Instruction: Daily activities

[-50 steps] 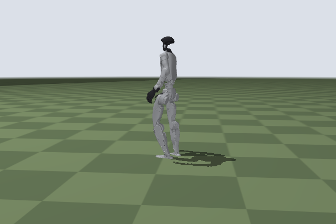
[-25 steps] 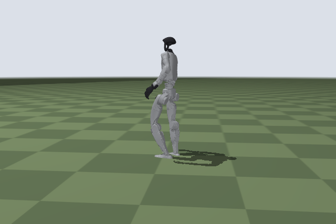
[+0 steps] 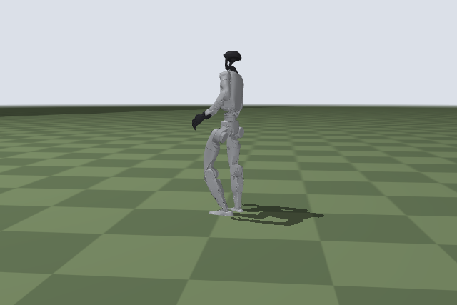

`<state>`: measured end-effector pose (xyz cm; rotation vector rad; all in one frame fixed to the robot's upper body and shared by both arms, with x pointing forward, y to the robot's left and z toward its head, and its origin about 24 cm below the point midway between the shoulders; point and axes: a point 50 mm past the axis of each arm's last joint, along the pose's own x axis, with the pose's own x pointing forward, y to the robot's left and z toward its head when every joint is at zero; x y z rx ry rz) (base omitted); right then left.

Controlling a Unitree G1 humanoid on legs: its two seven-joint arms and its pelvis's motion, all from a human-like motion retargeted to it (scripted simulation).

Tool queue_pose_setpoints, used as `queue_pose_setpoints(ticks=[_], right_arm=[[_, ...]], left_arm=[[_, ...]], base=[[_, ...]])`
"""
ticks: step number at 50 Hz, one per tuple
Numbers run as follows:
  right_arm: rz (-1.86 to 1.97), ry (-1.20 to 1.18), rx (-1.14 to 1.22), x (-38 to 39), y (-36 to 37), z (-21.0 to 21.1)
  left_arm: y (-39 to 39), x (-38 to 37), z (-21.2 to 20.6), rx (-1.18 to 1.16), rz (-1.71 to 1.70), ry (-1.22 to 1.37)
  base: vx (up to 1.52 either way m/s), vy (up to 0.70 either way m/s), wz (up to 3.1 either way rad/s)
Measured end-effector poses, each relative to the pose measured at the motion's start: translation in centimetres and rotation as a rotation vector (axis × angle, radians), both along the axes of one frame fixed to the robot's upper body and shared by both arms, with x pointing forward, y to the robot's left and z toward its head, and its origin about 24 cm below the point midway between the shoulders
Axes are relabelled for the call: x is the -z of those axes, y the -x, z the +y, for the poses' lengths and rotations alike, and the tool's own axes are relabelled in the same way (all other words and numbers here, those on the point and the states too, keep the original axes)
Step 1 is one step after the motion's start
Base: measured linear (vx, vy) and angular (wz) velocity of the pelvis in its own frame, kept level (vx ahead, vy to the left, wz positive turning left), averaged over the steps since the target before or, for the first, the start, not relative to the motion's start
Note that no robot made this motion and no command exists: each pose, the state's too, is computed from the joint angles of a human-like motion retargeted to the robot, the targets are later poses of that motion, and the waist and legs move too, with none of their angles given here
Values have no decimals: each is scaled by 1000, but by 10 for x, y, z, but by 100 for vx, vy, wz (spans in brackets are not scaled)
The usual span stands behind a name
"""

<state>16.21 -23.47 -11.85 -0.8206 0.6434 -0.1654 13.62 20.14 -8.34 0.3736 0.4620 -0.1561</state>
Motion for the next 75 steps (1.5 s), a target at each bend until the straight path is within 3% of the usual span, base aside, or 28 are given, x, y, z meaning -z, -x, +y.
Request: queue_pose_setpoints(ticks=[45, 75], right_arm=[[-56, 129, -24, -3, -9, 11], [26, 221, -52, 3, -2, 4]], left_arm=[[-14, -19, -24, 107, -135, -21], [-85, -52, -101, 260, -363, -4]], base=[[0, -2, -17], [-1, 0, -12]])
